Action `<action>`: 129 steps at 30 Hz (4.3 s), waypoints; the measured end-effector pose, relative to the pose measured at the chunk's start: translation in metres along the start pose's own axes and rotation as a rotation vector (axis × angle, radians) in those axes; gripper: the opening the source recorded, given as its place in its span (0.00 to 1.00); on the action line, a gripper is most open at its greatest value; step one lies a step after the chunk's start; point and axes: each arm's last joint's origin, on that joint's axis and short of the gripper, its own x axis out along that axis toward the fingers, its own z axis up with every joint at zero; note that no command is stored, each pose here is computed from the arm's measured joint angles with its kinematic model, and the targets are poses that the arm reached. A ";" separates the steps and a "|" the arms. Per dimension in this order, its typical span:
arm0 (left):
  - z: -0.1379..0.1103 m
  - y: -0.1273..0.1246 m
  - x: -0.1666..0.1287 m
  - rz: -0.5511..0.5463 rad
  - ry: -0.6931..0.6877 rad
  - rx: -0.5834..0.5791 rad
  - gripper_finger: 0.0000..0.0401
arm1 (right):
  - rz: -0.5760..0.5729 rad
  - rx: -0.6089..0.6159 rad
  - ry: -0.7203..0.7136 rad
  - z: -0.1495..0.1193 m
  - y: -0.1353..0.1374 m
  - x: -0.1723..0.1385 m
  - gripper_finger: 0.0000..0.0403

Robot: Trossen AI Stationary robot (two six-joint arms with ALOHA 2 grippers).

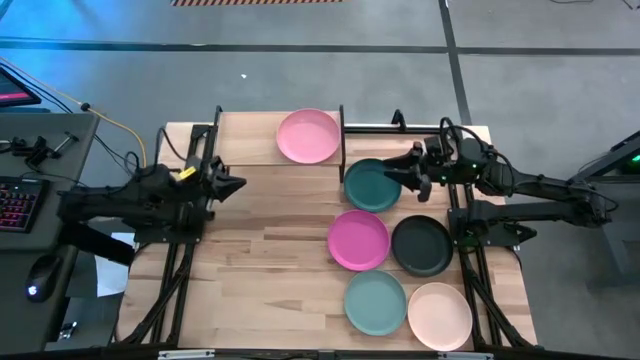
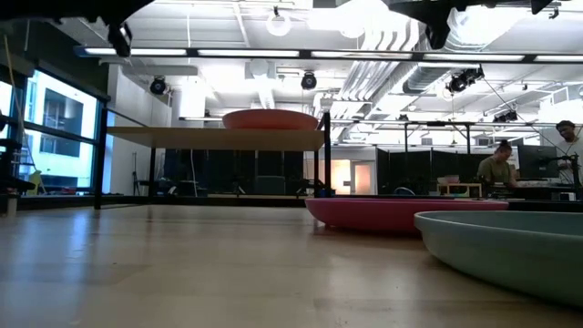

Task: Place and stack plates onto a shelf
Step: Put the blue plate on the shelf

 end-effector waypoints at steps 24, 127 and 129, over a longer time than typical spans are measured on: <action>0.025 -0.009 0.037 0.123 0.038 0.049 0.10 | 0.146 -0.026 0.076 -0.002 0.004 0.000 0.48; 0.032 -0.007 0.023 0.224 -0.028 0.023 0.43 | -0.625 0.178 1.363 -0.207 0.115 0.052 0.00; 0.032 -0.007 0.024 0.216 -0.024 0.023 0.43 | -0.571 0.208 1.334 -0.189 0.115 0.050 0.00</action>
